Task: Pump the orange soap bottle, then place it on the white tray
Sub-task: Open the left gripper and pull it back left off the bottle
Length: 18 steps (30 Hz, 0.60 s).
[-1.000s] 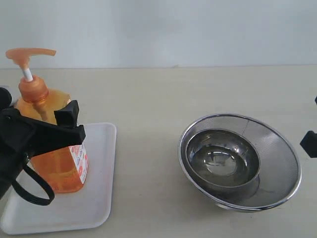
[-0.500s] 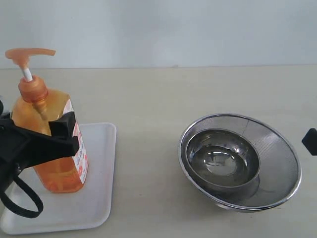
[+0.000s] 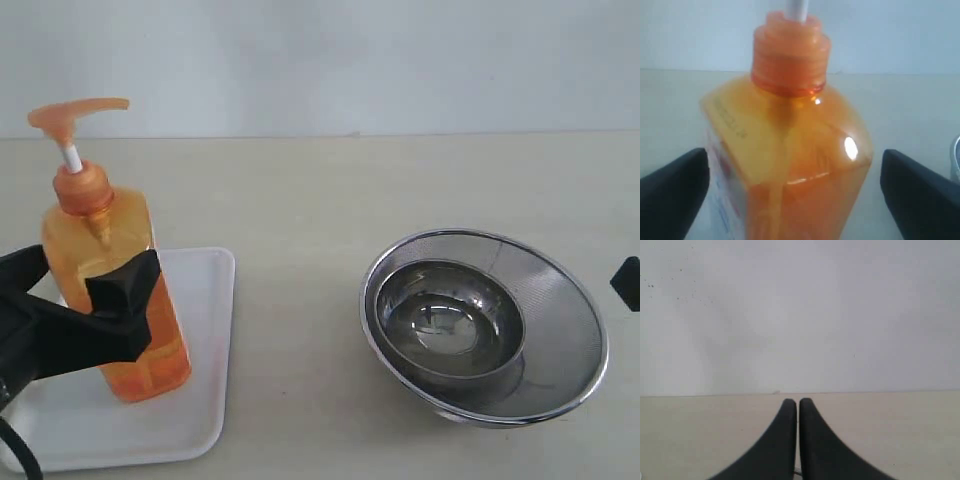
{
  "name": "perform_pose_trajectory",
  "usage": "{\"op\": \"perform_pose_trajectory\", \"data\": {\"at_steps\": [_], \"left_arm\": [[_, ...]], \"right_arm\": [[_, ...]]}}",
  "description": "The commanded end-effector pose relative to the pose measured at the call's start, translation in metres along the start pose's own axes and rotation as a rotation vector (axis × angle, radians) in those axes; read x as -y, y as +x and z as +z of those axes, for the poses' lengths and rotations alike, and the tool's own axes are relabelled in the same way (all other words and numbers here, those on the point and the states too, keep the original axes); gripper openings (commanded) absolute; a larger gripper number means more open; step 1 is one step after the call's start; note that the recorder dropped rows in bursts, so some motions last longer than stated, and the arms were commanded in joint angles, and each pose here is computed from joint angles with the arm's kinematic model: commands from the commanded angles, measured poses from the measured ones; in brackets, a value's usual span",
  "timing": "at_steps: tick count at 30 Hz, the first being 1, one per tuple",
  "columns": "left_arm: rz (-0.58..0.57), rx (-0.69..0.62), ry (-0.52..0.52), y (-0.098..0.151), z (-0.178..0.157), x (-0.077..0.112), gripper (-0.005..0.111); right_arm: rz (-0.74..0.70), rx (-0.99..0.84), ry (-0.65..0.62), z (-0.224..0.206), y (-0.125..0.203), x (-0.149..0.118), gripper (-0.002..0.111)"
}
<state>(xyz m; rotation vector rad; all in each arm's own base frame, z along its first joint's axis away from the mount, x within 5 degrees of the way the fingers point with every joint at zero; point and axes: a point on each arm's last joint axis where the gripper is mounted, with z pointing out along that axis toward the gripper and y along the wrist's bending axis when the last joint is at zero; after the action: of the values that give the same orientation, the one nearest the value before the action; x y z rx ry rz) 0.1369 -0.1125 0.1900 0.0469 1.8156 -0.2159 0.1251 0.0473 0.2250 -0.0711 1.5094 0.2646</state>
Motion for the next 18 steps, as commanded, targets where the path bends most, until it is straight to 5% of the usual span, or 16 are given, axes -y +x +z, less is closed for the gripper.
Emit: {"op": "perform_pose_trajectory", "data": {"at_steps": [1,18], "left_arm": [[0.01,0.043,-0.056,-0.004,-0.0052,-0.0095,0.086],[-0.015,0.021,-0.074,-0.0058,-0.0089,-0.0145,0.086]], "right_arm": [[-0.007,0.009,-0.002,-0.0001,-0.0006,-0.0003,0.0],[-0.007,0.011,-0.002,-0.0001,-0.0008,-0.0002,0.0]]}}
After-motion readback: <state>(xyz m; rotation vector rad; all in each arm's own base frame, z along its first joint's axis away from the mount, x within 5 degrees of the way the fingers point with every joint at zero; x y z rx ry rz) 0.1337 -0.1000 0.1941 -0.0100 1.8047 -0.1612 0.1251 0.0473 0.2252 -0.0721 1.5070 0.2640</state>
